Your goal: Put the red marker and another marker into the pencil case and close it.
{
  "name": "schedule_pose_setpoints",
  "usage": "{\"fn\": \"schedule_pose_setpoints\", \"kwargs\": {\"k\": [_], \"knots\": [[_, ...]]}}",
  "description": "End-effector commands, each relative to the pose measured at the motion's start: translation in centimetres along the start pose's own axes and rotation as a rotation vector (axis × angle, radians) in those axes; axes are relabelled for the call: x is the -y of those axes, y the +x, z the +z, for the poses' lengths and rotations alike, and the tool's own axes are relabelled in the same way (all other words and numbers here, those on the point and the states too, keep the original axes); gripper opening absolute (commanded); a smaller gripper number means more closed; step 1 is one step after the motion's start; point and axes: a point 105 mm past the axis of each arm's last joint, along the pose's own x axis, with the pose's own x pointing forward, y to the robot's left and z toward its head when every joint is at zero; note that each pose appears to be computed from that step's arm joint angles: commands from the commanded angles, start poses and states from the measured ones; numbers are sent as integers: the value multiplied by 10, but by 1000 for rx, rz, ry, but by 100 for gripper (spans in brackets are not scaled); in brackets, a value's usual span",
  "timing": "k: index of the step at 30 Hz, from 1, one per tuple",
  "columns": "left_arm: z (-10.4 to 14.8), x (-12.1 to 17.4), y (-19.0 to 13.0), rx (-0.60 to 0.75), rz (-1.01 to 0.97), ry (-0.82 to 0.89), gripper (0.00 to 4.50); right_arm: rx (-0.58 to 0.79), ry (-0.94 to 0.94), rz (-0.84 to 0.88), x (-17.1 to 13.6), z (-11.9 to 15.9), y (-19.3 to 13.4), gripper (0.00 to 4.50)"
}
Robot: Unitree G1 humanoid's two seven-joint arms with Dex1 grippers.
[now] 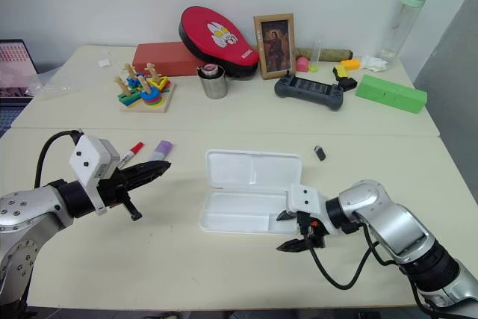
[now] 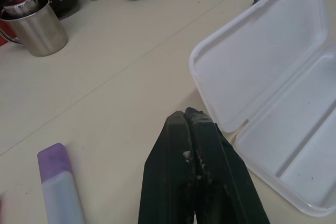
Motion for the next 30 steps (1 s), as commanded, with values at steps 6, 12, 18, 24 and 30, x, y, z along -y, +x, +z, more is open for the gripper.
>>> {"fn": "schedule_pose_setpoints", "kwargs": {"k": [6, 12, 18, 24, 30], "knots": [[13, -8, -7, 46, 30, -23, 0, 98, -55, -34, 6, 33, -28, 445], [-2, -35, -25, -6, 174, -131, 0, 125, -138, -78, 12, 48, -46, 445], [-20, -53, -37, -66, 273, -158, 0, 215, -173, -85, 11, 72, -52, 445], [-44, -80, -47, -138, 427, -190, 0, 250, -207, -115, 15, 86, -56, 445], [-57, -87, -51, -203, 466, -181, 0, 238, -265, -187, 25, 94, -59, 445]]}}
